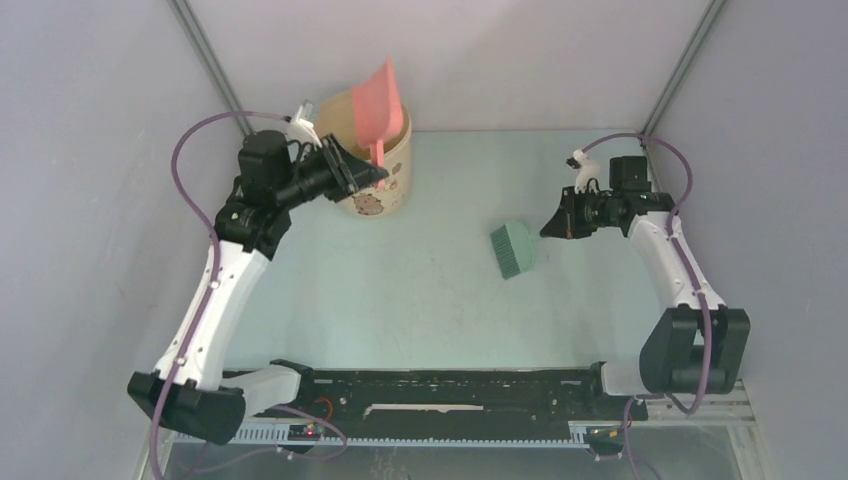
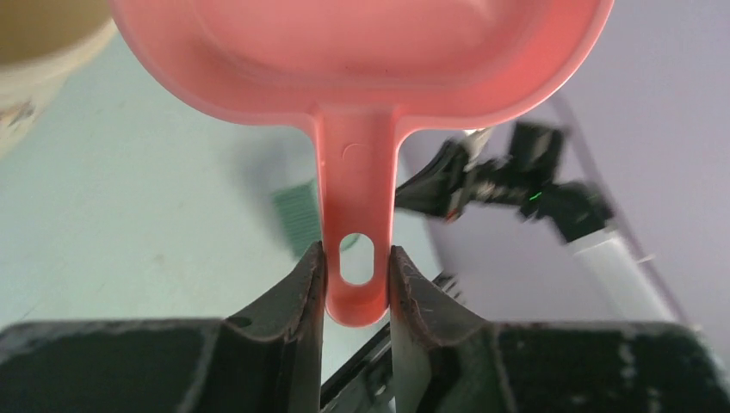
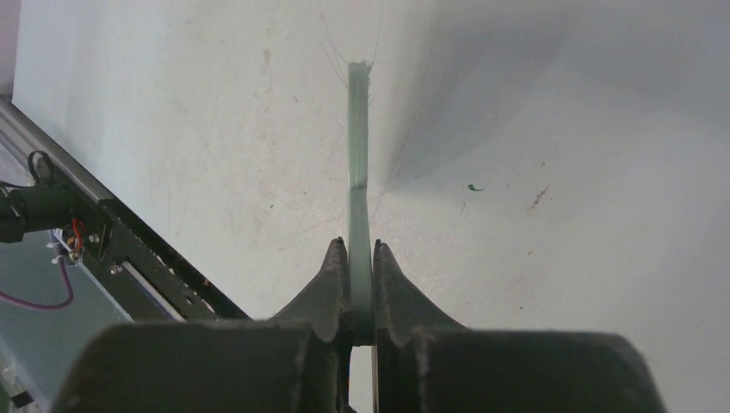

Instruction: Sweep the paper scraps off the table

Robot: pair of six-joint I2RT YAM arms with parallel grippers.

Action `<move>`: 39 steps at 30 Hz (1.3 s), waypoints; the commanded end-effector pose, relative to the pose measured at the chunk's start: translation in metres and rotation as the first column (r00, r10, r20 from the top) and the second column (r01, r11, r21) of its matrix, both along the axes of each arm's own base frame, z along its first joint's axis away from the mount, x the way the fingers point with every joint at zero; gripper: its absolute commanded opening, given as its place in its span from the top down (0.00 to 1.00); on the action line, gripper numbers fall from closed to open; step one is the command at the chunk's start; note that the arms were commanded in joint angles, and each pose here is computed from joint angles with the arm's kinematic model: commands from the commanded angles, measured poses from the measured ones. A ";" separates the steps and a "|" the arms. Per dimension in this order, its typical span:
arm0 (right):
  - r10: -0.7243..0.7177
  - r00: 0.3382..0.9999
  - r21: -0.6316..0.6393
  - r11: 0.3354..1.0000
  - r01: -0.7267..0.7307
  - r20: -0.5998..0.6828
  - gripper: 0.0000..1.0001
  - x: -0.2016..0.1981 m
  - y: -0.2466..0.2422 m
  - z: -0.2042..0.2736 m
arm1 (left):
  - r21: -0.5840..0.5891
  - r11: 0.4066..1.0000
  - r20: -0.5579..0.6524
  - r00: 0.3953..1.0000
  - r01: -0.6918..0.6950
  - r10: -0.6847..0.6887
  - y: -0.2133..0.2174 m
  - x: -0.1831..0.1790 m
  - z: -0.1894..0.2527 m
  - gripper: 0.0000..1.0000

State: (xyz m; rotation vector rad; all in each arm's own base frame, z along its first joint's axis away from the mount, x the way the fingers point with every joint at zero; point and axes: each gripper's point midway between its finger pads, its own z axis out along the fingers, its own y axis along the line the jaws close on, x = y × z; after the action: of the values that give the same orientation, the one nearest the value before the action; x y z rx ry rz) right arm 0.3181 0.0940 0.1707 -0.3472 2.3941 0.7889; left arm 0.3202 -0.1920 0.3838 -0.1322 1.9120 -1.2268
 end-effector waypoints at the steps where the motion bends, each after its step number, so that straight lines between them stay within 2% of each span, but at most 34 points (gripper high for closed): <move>1: 0.003 0.985 -0.018 1.000 0.000 0.173 1.00 0.000 -0.002 0.044 | 0.419 0.905 -0.074 0.996 0.069 -0.042 0.020 -0.051 -0.078 0.84; 4: 0.019 0.965 -0.130 0.991 0.016 0.262 1.00 0.001 -0.013 0.065 | 0.556 0.818 -0.129 0.988 0.144 -0.086 0.022 -0.083 -0.111 0.84; 7: 0.102 0.933 -0.305 0.952 0.009 0.346 1.00 -0.001 -0.018 0.075 | 0.653 0.724 -0.204 0.973 0.220 -0.111 0.026 -0.108 -0.146 0.84; 11: 0.246 0.887 -0.579 0.815 0.029 0.390 1.00 0.000 -0.030 0.075 | 0.749 0.580 -0.313 0.943 0.318 -0.113 0.030 -0.131 -0.193 0.83; 14: 0.307 0.855 -0.700 0.708 0.088 0.419 1.00 0.008 -0.039 0.077 | 0.782 0.503 -0.373 0.923 0.367 -0.093 0.029 -0.136 -0.224 0.83; 16: 0.331 0.841 -0.769 0.623 0.145 0.427 1.00 0.014 -0.048 0.080 | 0.795 0.481 -0.381 0.921 0.370 -0.079 0.023 -0.131 -0.237 0.83; 21: 0.483 0.787 -0.900 0.387 0.202 0.385 1.00 0.021 -0.040 0.050 | 0.794 0.456 -0.414 0.907 0.402 -0.078 0.000 -0.118 -0.261 0.81; 25: 0.584 0.756 -0.945 0.294 0.141 0.294 1.00 0.005 -0.012 0.006 | 0.802 0.432 -0.440 0.897 0.413 -0.042 -0.010 -0.106 -0.284 0.80; 26: 0.600 0.754 -0.950 0.294 0.103 0.268 0.99 -0.003 -0.004 -0.006 | 0.802 0.428 -0.443 0.895 0.417 -0.043 -0.013 -0.105 -0.289 0.79; 28: 0.624 0.749 -0.948 0.317 0.019 0.223 0.92 -0.021 0.009 -0.028 | 0.805 0.429 -0.443 0.896 0.411 -0.027 -0.015 -0.102 -0.298 0.78; 31: 0.648 0.744 -0.913 0.385 -0.133 0.164 0.75 -0.053 0.027 -0.052 | 0.796 0.443 -0.449 0.893 0.412 -0.023 -0.018 -0.103 -0.308 0.74; 34: 0.661 0.739 -0.833 0.477 -0.281 0.130 0.51 -0.088 0.043 -0.064 | 0.787 0.463 -0.443 0.896 0.407 -0.036 -0.020 -0.105 -0.311 0.66; 39: 0.653 0.746 -0.680 0.605 -0.414 0.126 0.32 -0.121 0.060 -0.064 | 0.784 0.472 -0.428 0.902 0.403 -0.059 -0.024 -0.107 -0.310 0.58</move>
State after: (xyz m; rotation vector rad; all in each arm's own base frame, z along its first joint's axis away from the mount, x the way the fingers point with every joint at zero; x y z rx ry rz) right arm 0.2290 0.1349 0.1032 -1.4982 2.0269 -0.2072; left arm 0.2032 -0.2026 0.0591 0.5405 2.8127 -0.1648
